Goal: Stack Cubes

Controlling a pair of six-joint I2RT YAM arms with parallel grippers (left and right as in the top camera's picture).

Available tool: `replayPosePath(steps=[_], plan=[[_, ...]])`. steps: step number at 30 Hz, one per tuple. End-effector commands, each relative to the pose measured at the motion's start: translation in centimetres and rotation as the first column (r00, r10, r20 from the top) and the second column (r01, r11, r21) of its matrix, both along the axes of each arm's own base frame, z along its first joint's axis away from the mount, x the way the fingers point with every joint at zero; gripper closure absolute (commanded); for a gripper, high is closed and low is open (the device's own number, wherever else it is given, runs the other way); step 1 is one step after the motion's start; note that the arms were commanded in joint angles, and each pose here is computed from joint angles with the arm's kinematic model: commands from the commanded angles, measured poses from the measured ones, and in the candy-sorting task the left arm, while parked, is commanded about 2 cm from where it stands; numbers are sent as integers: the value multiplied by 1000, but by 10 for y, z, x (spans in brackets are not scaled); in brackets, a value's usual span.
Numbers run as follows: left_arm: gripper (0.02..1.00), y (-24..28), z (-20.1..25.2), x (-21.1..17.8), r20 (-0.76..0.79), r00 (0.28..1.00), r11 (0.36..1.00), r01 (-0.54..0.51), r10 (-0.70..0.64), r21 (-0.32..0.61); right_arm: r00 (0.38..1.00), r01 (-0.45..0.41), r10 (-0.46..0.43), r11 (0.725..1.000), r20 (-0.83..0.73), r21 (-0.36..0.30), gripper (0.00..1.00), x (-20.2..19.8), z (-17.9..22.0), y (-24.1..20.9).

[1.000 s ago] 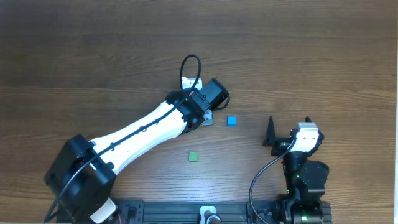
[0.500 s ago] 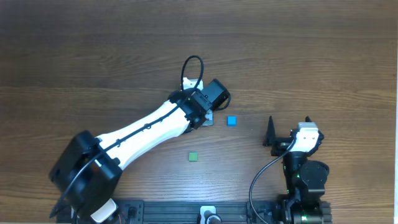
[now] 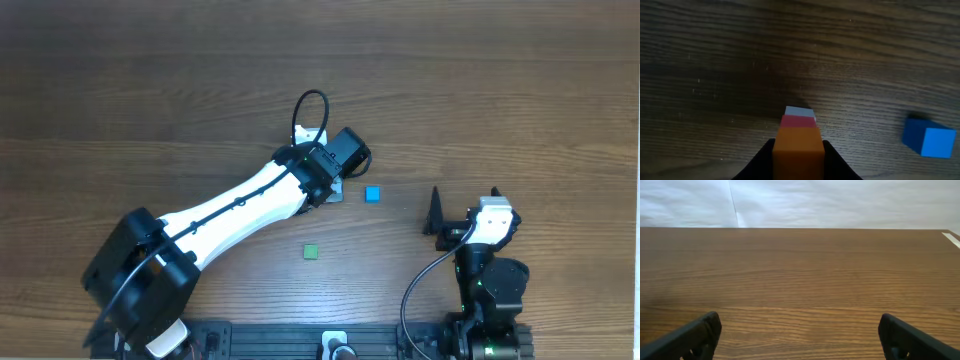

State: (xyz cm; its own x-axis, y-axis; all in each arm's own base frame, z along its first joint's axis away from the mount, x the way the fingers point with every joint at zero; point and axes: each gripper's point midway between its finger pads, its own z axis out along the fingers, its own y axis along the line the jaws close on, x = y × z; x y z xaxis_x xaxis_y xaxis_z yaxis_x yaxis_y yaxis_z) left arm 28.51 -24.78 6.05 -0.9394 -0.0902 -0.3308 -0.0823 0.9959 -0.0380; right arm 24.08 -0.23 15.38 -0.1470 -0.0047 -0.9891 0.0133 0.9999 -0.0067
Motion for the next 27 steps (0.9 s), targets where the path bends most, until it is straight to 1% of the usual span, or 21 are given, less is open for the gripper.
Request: replayPosePath(steps=[1,6,9,12,21,22,24,26,27], plan=[[838,3,-7,2,-4,1000,1000,-21,21,16,1000,-2,2,1000,1,-3,7,0,-1,0],[755,3,-7,2,-5,1000,1000,-21,21,16,1000,-2,2,1000,1,-3,9,0,-1,0],[722,3,-7,2,-5,1000,1000,-21,21,16,1000,-2,2,1000,1,-3,9,0,-1,0],[704,3,-7,2,-6,1000,1000,-21,21,15,1000,-2,2,1000,1,-3,7,0,-1,0],[691,2,-7,1,-10,1000,1000,-19,19,11,1000,-2,2,1000,1,-3,9,0,-1,0],[660,2,-7,1,-9,1000,1000,-20,20,10,1000,-2,2,1000,1,-3,9,0,-1,0],[435,1,-6,4,1,1000,1000,-20,20,5,1000,-2,2,1000,1,-3,7,0,-1,0],[20,-1,-5,7,16,1000,1000,-22,22,-1,1000,-2,2,1000,1,-3,7,0,-1,0],[20,-2,-5,8,22,999,1000,-23,23,-4,1000,-2,2,1000,1,-3,7,0,-1,0]])
